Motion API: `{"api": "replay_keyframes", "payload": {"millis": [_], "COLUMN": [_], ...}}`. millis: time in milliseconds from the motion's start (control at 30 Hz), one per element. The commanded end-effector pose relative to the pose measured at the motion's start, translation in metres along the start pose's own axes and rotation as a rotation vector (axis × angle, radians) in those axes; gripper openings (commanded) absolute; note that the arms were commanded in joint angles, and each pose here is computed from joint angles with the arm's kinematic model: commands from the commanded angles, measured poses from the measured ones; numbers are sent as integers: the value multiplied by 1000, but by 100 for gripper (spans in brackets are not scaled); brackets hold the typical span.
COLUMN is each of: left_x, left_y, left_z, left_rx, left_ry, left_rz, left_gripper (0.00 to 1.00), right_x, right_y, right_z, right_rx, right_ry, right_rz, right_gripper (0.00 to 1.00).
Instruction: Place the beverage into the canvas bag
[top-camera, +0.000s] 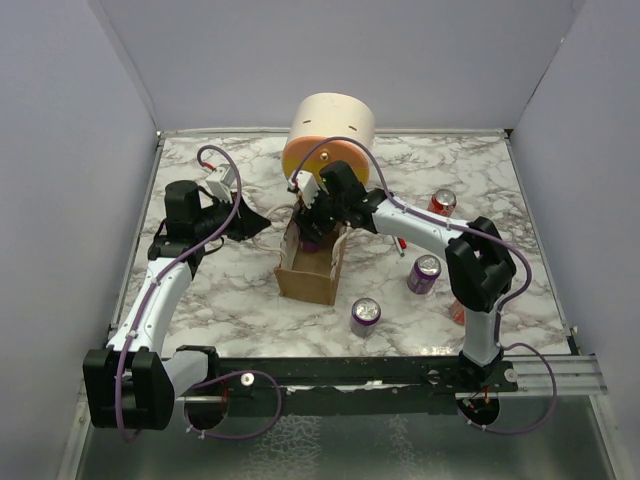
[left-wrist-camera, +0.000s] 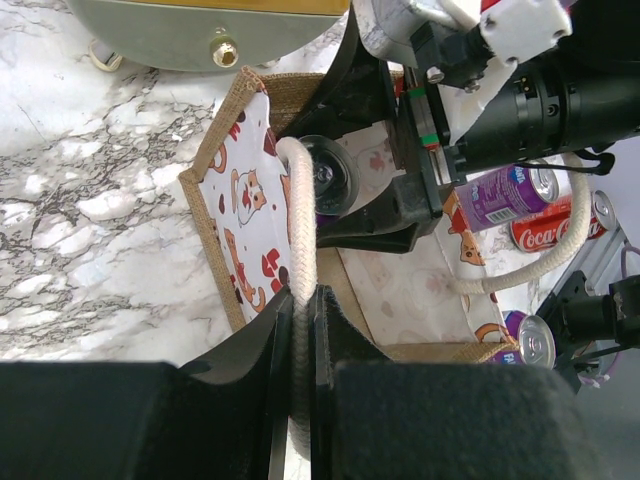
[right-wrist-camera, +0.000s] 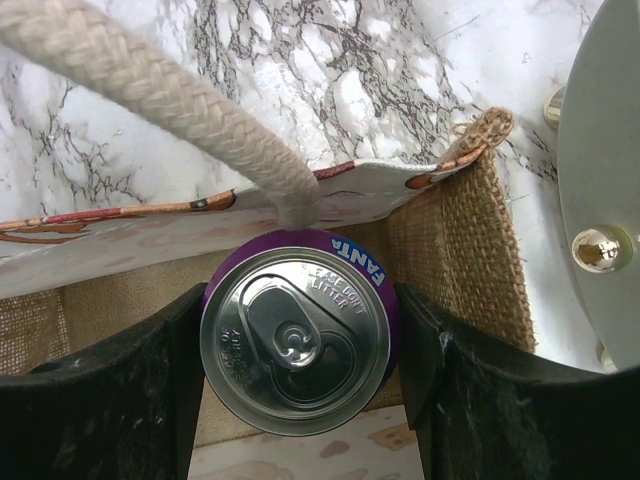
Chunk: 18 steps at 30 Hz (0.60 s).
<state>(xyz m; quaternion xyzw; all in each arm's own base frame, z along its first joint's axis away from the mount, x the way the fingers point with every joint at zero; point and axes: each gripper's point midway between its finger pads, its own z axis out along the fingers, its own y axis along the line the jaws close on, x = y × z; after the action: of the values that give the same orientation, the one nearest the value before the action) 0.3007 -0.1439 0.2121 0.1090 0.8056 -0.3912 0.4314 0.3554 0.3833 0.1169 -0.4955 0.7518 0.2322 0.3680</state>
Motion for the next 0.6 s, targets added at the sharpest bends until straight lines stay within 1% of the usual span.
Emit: {"api": "replay_keyframes", "payload": {"millis": [0, 300, 567], "left_x": [-1, 0, 1], "left_y": [-2, -1, -1], "left_z": [-2, 0, -1], "left_rx": [3, 5, 5], "left_ry": [-14, -11, -14], "left_rz": [16, 13, 25], "left_gripper": [0, 0, 0], "right_x": [-17, -2, 1], "right_y": [-9, -10, -15], "right_z": [9, 16, 21], "right_rx": [22, 29, 46], "right_ry": [-78, -51, -45], "right_rz": [-17, -26, -40], "right_gripper": [13, 26, 35]}}
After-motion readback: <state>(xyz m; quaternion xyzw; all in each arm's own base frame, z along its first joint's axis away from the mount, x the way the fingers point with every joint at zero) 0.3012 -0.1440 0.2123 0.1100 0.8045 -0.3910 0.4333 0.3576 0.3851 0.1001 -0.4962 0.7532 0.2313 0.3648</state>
